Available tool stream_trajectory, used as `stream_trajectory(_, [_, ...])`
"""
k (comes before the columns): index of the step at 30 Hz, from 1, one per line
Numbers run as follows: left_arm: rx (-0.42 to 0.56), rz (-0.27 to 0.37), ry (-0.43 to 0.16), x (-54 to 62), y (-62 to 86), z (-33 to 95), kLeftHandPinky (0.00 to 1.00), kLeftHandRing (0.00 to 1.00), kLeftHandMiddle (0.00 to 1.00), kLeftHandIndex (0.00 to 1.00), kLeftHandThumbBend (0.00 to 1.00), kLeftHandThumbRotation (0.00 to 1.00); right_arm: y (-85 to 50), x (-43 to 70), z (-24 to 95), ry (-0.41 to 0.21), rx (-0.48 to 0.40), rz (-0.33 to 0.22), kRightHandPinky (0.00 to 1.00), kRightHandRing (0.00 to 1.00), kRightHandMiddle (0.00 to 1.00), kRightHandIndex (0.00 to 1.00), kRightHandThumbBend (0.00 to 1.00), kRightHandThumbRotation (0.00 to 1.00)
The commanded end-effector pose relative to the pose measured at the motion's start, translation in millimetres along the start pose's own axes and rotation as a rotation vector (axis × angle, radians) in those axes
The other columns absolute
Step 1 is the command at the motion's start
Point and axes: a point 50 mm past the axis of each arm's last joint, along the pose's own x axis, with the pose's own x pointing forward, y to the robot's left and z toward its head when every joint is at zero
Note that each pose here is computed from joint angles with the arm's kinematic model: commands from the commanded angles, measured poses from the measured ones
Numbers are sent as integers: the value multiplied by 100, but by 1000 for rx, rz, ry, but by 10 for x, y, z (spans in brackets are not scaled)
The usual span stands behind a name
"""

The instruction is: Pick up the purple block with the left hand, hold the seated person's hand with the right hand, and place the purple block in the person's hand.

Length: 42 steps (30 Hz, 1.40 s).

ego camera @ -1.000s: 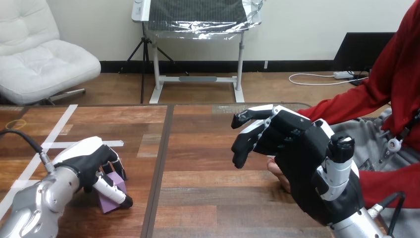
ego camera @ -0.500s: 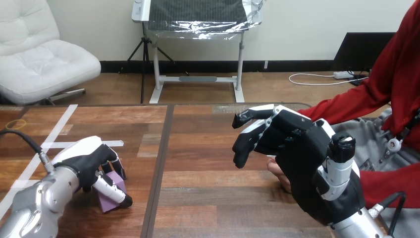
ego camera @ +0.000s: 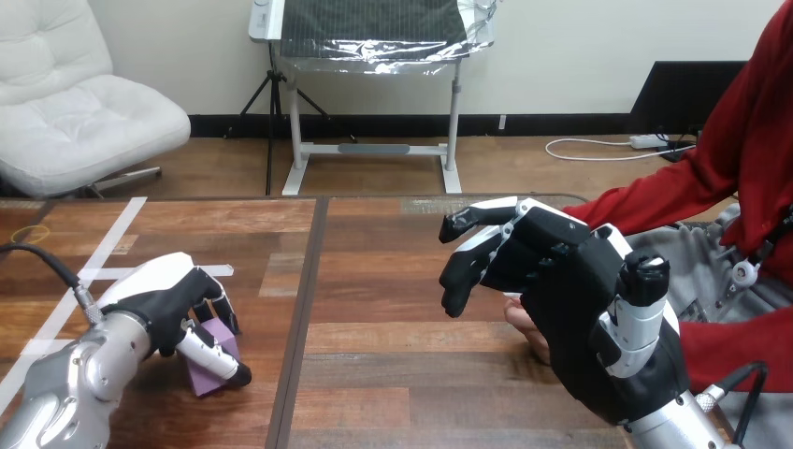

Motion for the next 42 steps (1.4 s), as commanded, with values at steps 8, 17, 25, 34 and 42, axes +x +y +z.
stream_trajectory(8, [-12,111,-63,-19,222,109,31,37,44,45,75,0,-88,157,84,-45,-120,2,38,45,52,62,86,100])
stream_trajectory(17, [-11,152,-113,-74,276,168,34,41,46,45,76,0,-255,233,102,-7,-356,-49,42,50,55,64,81,100])
stream_trajectory(25, [2,200,-167,-163,353,251,37,42,48,44,76,0,-483,337,108,38,-550,-100,50,58,62,66,75,92])
stream_trajectory(34, [8,241,-219,-268,419,334,36,41,47,43,77,0,-726,421,119,115,-743,-116,61,70,72,71,73,79])
stream_trajectory(42, [7,263,-247,-356,465,401,36,40,46,42,76,0,-922,509,159,154,-870,-114,63,74,76,74,73,65])
